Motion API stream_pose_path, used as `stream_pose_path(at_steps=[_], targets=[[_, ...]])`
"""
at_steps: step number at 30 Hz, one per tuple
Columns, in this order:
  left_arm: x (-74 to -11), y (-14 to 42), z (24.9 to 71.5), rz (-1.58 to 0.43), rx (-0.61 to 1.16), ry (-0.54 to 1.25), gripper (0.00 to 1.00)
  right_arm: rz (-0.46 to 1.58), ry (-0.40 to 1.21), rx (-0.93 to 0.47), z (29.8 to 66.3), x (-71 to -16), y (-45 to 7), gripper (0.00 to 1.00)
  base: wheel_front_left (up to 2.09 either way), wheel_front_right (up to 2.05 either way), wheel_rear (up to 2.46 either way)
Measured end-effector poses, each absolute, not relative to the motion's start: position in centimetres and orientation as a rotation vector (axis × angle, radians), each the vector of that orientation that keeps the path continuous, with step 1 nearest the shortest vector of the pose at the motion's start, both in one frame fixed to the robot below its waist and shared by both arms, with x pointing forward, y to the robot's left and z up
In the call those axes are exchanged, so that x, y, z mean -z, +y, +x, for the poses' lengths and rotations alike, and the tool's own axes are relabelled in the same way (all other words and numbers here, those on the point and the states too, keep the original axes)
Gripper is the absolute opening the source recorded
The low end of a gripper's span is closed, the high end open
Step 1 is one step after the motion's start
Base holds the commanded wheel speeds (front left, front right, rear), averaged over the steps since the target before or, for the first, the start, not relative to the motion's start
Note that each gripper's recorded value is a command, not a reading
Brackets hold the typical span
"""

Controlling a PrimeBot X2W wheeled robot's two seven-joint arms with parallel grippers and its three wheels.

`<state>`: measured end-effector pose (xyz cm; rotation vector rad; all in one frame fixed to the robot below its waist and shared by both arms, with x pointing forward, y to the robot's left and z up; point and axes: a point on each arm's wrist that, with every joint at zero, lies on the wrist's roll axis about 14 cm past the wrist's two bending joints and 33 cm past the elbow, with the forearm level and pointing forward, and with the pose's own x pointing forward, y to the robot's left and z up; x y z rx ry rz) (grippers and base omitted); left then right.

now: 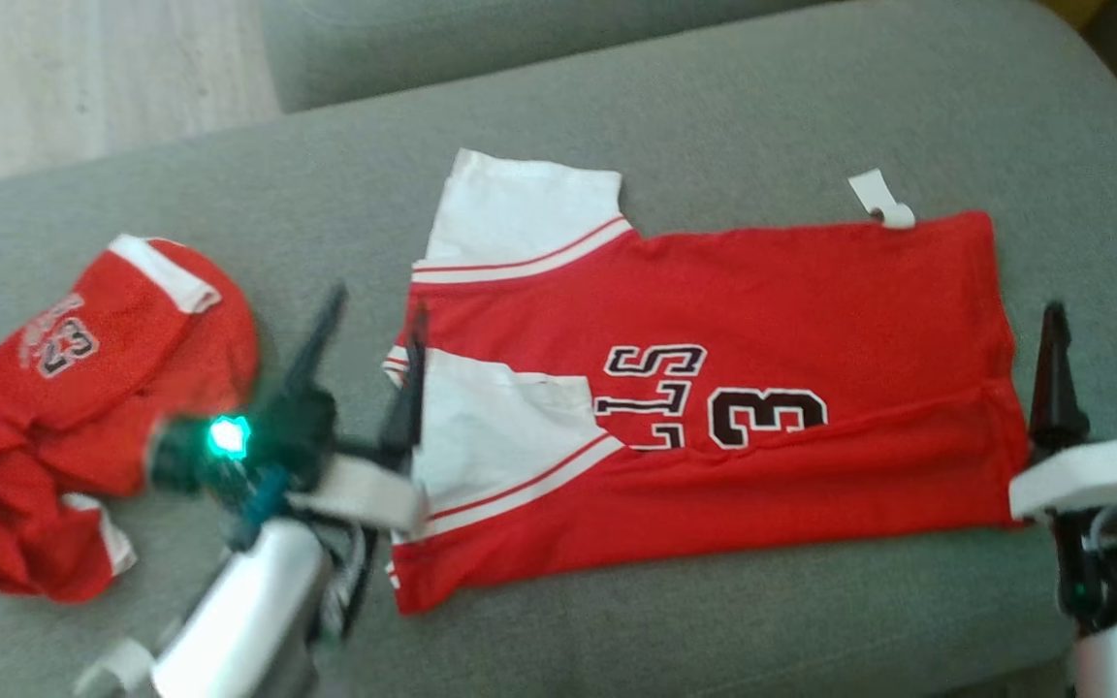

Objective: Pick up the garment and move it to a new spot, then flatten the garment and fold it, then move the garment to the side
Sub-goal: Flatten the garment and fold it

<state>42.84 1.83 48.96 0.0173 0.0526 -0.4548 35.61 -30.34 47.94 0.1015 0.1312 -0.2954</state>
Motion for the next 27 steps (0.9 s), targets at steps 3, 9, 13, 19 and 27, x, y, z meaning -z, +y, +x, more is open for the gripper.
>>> stream_pose_path(at_steps=[3,9,13,19,27], targets=[[-51.0,0.9,45.0,0.025,0.509,-0.020,1.00,0.093,0.069,0.299,36.5,-49.1,-30.4,1.00,0.00,0.00,0.00],[-51.9,-1.6,50.4,0.176,0.687,0.024,1.00,0.070,0.010,0.289,38.8,-50.4,-30.4,1.00,0.00,0.00,0.00],[-50.4,-3.3,54.0,0.324,0.803,0.150,1.00,0.052,0.001,0.282,40.0,-50.5,-30.5,1.00,0.00,0.00,0.00],[-44.6,-3.9,57.0,0.430,0.839,0.409,1.00,0.042,0.008,0.289,40.8,-50.1,-31.1,1.00,0.00,0.00,0.00],[-39.1,-4.7,59.2,0.465,0.875,0.605,1.00,0.069,0.027,0.323,40.2,-48.4,-32.0,1.00,0.00,0.00,0.00]])
